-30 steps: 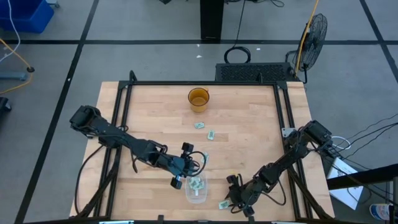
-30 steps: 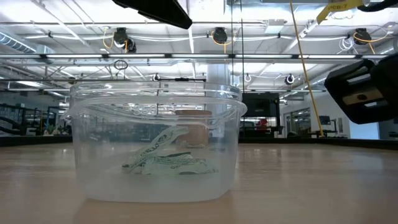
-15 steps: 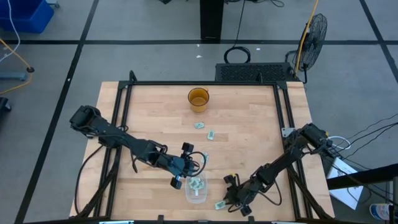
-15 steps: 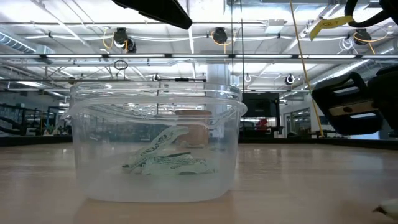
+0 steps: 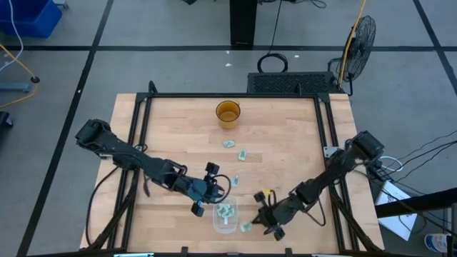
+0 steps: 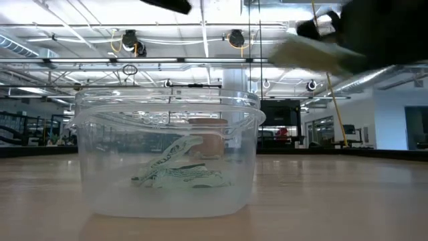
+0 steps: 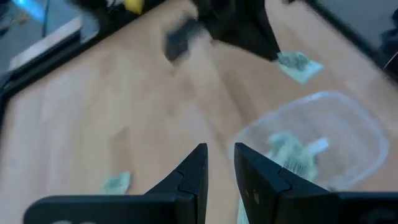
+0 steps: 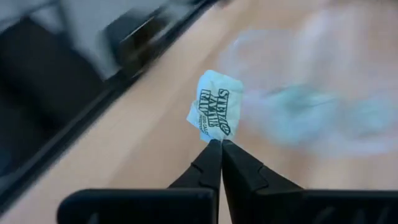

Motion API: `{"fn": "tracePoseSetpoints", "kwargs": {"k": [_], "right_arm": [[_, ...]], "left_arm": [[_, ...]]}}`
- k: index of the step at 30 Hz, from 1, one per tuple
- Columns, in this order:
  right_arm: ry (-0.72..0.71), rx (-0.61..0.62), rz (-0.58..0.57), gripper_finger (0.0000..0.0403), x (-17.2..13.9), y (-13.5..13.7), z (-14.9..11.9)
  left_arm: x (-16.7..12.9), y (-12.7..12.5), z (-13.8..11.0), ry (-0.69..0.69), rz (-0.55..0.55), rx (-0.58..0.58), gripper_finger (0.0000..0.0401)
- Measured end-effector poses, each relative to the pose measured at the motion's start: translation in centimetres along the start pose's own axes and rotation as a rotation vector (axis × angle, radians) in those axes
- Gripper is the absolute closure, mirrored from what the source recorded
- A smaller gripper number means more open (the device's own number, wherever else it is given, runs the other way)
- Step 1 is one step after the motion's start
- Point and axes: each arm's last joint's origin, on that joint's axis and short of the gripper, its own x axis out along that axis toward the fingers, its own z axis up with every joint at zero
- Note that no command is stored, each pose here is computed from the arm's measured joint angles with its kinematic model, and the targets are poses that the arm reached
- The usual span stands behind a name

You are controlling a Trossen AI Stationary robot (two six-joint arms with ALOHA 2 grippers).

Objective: Pick and place Stevia / Truvia into bins
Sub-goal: Put the green stevia packet into the transparent container

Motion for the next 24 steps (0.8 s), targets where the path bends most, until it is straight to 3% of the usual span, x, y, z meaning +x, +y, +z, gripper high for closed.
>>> {"fn": "tracePoseSetpoints", "kwargs": {"k": [2, 4, 10, 15, 19, 24], "right_arm": [[-0.046, -0.003, -0.098, 0.0401, -0.8, -1.5, 1.2], [-0.076, -0.004, -0.123, 0.0402, -1.3, -2.9, 2.0], [-0.058, -0.044, -0.008, 0.0402, 1.3, -5.2, 4.6], [0.132, -0.120, 0.014, 0.0402, 4.5, -5.2, 6.4], [0.162, -0.078, 0.089, 0.0402, 6.6, -4.9, 7.1], [0.228, -0.057, 0.106, 0.0402, 8.4, -4.6, 5.7]], "left_arm": [[-1.4, 0.4, 0.1, -0.002, 0.045, -0.026, 0.0316], [-3.1, 1.0, 0.3, -0.014, 0.096, -0.041, 0.0316], [-6.9, 2.8, 0.0, -0.015, 0.250, -0.070, 0.0316], [-7.6, 4.2, -0.4, -0.010, 0.302, -0.161, 0.0316], [-7.5, 4.8, -0.9, 0.026, 0.312, -0.193, 0.0316], [-7.3, 5.2, -1.2, 0.040, 0.292, -0.238, 0.0316]]}}
